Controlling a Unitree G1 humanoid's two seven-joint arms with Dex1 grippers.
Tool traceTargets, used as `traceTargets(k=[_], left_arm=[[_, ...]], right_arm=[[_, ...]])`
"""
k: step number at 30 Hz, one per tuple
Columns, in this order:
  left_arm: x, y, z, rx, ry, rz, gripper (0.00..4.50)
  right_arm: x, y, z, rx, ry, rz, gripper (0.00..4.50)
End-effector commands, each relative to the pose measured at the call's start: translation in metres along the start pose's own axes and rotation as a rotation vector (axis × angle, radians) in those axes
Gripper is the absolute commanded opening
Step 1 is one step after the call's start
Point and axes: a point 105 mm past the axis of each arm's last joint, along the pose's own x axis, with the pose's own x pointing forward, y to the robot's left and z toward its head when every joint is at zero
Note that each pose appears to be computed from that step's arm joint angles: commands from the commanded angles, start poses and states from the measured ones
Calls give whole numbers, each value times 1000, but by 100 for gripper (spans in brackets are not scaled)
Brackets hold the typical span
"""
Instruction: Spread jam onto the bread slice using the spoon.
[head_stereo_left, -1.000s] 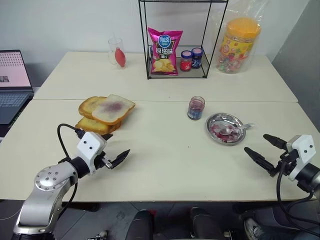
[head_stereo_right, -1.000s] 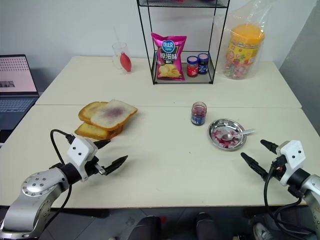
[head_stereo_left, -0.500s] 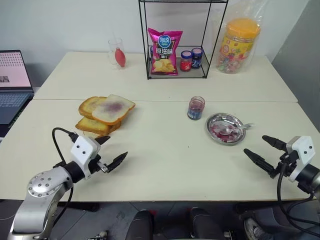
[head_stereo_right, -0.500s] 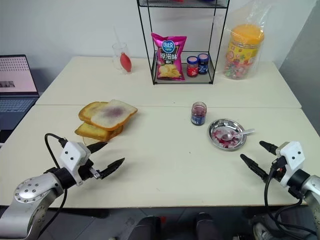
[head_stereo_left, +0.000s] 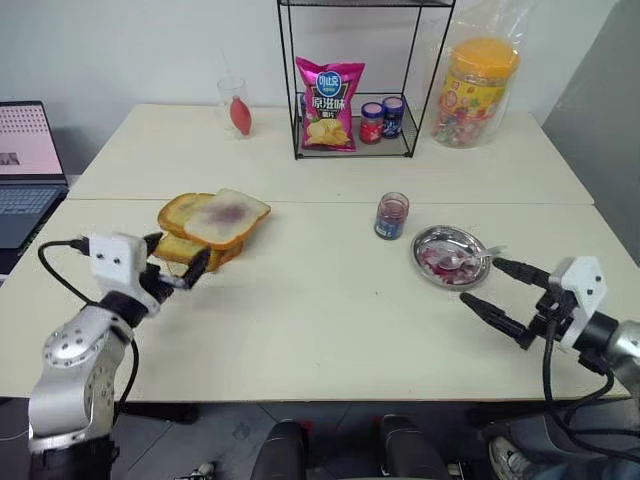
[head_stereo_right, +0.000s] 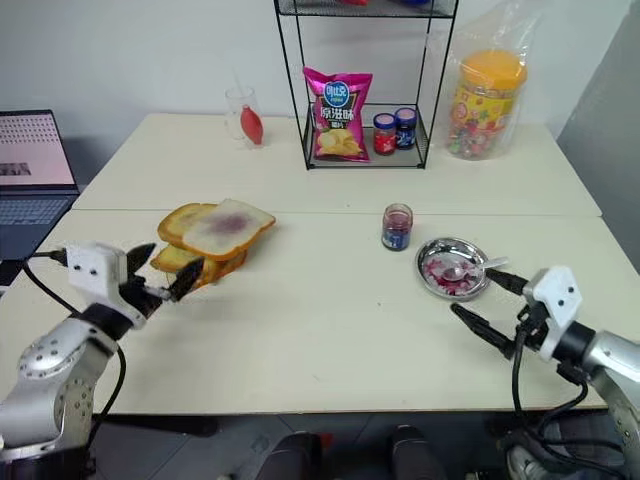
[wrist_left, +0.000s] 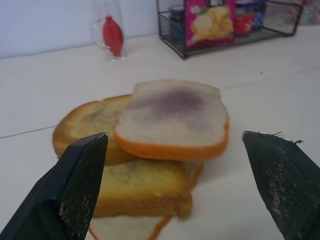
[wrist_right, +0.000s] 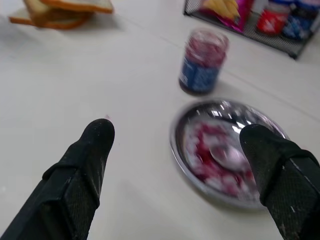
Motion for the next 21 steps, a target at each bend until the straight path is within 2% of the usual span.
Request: traceTargets(k=[1,9,13,16,21], left_arm=[[13,6,6,-103,-8,60,450],[34,1,-2,-248,51,86,450],[40,-12,-9,-340,87,73,450],[38,-15,-11,-467,71,112,450],[35,-19,-14,-569,79,139,450]], right_arm=[[14,12,22,-42,-31,71,438],[32,21,42,-81,-51,149,438],[39,21,49,-98,-76,154,438],[40,19,50,-98,-93,147,438],[37,16,48,-92,-100,132,438]])
